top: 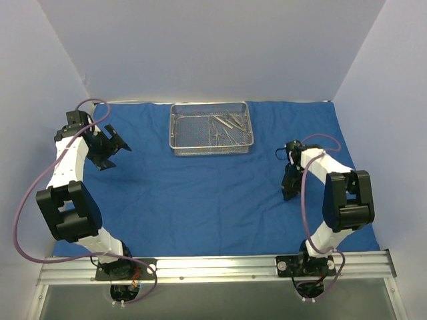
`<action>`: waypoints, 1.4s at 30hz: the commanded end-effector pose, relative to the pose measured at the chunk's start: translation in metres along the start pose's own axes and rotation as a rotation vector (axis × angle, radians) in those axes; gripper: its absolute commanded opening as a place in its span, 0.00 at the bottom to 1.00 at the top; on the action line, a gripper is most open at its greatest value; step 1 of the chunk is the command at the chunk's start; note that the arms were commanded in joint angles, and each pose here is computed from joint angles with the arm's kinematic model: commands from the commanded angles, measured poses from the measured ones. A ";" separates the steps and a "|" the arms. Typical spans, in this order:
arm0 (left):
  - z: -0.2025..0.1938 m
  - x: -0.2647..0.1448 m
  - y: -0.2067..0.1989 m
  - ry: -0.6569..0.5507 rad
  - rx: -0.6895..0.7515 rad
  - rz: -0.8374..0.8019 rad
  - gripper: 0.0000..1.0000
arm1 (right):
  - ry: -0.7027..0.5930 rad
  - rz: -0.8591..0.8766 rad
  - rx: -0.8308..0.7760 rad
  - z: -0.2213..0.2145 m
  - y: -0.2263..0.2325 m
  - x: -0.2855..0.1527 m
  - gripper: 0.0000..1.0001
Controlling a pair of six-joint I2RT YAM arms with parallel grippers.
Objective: Open and lay out the surgical kit
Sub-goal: Smooth out the surgical kit at the center of the board.
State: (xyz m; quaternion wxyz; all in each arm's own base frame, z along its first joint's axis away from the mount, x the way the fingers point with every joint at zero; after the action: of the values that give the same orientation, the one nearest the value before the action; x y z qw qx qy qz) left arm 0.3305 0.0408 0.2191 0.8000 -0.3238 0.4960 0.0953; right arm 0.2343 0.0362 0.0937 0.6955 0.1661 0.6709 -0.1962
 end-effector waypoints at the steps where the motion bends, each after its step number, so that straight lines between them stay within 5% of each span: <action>1: 0.002 -0.013 -0.004 -0.032 0.001 -0.037 0.94 | -0.108 -0.024 -0.066 0.014 0.001 -0.044 0.00; 8: 0.004 -0.002 -0.002 0.038 0.015 -0.025 0.94 | -0.199 0.141 -0.308 0.022 0.074 -0.078 0.02; 16: 0.006 -0.002 -0.008 0.036 0.026 -0.060 0.94 | -0.100 0.338 -0.523 -0.033 0.146 -0.045 0.00; 29: 0.011 0.016 -0.002 0.084 0.034 0.030 0.98 | 0.069 0.209 -0.562 -0.083 0.111 0.007 0.00; 37: 0.031 0.014 -0.023 0.032 0.119 0.011 0.99 | -0.035 0.243 -0.636 -0.057 0.156 -0.025 0.01; 42: 0.029 0.022 -0.056 0.052 0.225 -0.053 0.95 | -0.291 0.293 -0.569 0.011 0.201 -0.088 0.42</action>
State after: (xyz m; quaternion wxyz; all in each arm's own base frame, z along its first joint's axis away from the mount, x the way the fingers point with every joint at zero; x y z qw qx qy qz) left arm 0.3794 0.0301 0.2176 0.8011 -0.2751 0.5287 0.0549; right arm 0.3060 0.2242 0.1338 0.7781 0.0375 0.6166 0.1136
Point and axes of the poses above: each gripper's point midway between its finger pads, its own x axis out along the fingers, its own y axis along the line the jaws close on, z = x × y, the point moved 8 cm from there along -x, back along the fingers, and after that the axes turned 4 degrees about x, right-handed, at the moved point
